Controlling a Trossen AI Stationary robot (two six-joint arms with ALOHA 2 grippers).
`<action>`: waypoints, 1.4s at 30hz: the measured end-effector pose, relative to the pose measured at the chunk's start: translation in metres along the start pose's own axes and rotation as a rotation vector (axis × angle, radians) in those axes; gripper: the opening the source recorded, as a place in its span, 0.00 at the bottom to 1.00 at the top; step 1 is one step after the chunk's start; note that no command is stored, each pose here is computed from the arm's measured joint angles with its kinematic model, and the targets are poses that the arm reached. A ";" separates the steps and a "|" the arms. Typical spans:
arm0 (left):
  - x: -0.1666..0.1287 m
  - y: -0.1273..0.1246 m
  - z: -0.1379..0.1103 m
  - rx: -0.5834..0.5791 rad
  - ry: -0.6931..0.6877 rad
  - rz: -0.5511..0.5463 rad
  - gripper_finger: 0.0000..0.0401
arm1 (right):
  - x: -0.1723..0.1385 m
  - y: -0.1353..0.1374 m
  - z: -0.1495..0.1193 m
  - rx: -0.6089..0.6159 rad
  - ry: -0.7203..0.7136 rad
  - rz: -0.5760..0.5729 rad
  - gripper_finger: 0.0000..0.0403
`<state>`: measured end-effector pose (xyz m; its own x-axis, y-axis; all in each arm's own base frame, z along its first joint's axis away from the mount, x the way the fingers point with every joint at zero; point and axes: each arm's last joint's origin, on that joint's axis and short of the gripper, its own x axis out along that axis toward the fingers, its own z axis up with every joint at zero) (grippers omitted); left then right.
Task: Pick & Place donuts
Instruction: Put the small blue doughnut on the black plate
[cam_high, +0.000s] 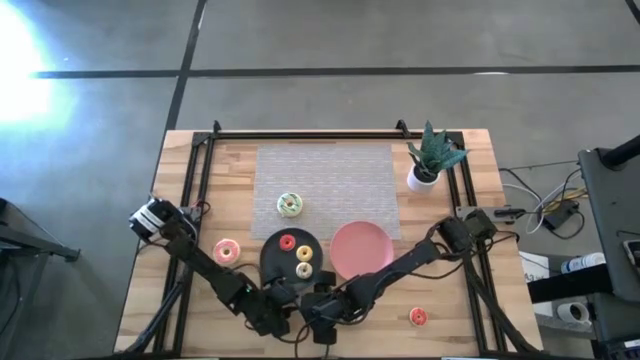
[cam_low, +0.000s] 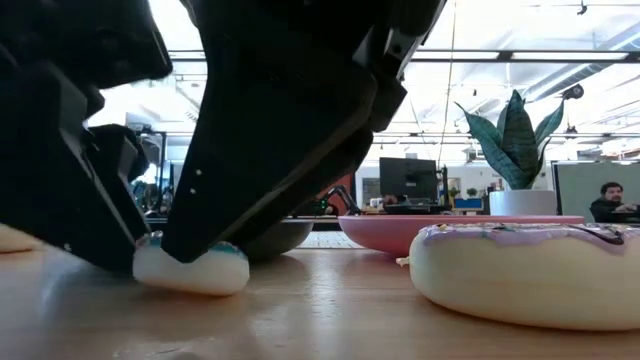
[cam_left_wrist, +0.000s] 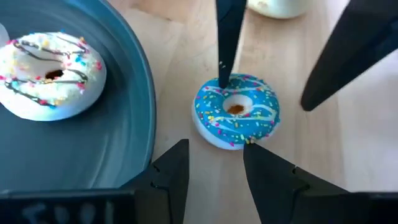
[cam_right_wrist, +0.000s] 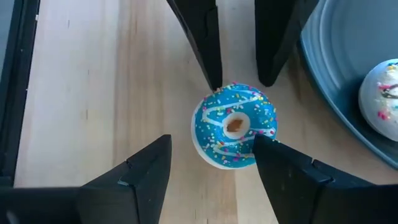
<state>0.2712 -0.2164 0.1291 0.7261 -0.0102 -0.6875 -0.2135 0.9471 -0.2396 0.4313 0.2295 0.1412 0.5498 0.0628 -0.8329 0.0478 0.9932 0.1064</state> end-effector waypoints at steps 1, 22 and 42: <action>-0.002 -0.001 0.001 -0.001 -0.003 -0.006 0.31 | 0.000 0.000 0.000 0.001 -0.001 -0.001 0.55; -0.011 -0.007 -0.004 -0.017 0.011 -0.031 0.31 | -0.007 0.010 0.011 -0.023 -0.071 0.053 0.55; -0.004 0.003 0.007 -0.066 0.025 -0.021 0.31 | 0.008 0.011 0.005 -0.045 -0.058 0.069 0.49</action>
<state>0.2722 -0.2117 0.1357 0.7142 -0.0383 -0.6989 -0.2417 0.9236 -0.2977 0.4399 0.2404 0.1387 0.5981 0.1265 -0.7914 -0.0289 0.9902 0.1364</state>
